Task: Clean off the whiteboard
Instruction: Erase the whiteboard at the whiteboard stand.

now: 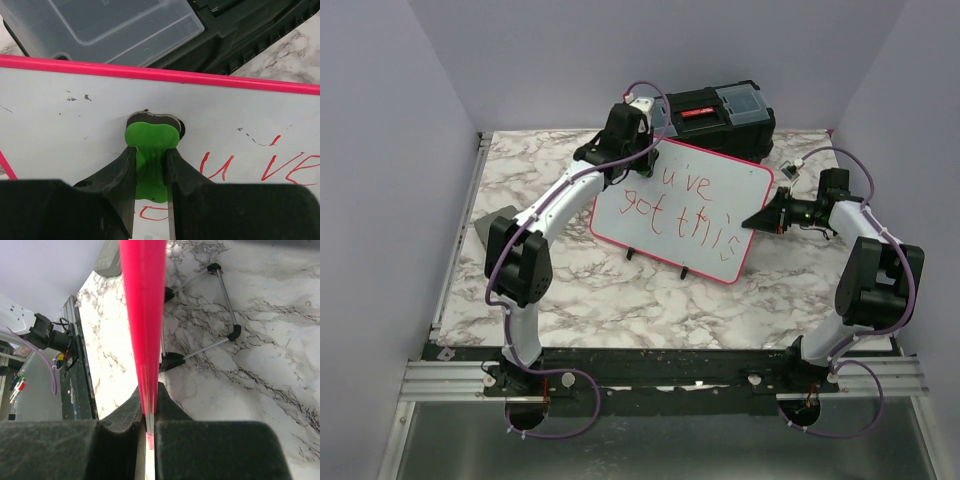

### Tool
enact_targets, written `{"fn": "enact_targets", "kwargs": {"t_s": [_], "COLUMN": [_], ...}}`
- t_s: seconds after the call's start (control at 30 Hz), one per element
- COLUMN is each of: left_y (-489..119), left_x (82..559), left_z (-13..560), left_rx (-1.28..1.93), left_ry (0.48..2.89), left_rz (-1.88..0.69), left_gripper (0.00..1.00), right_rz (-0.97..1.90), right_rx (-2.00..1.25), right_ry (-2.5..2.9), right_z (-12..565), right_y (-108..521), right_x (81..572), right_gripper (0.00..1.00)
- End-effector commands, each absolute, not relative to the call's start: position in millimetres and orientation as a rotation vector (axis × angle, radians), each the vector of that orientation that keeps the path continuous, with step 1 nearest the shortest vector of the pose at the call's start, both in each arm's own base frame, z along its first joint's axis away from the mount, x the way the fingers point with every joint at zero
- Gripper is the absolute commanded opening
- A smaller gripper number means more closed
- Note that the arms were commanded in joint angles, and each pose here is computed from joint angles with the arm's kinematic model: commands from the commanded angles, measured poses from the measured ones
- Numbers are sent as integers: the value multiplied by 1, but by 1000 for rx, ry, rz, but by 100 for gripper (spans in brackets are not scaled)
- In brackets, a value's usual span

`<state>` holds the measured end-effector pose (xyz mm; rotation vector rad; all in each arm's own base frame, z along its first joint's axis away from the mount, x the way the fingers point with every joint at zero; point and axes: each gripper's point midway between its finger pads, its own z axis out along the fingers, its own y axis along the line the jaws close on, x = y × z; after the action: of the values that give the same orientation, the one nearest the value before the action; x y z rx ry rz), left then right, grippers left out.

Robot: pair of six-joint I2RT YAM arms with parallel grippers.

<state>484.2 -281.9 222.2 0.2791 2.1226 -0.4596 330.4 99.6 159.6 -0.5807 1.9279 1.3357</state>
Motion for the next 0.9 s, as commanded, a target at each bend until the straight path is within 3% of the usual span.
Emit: {"fn": "enact_targets", "kwargs": {"t_s": [0.0, 0.23, 0.5, 0.87], "left_y": [-292, -318, -297, -314], "left_x": [481, 445, 419, 458], "left_z": [199, 163, 127, 222], "left_rx": [337, 416, 398, 350], "left_ry": [2160, 2204, 2248, 2094], "left_rz": [-423, -484, -420, -503], "left_gripper": [0, 0, 0, 0], "right_rz": [1280, 1283, 1287, 1288], "right_rx": [-686, -687, -689, -691], "right_ry": [1836, 1838, 1835, 1832], "right_z": [171, 170, 170, 173], "right_y": [101, 101, 101, 101], "right_x": [337, 337, 337, 336], "right_gripper": [1, 1, 1, 1]}}
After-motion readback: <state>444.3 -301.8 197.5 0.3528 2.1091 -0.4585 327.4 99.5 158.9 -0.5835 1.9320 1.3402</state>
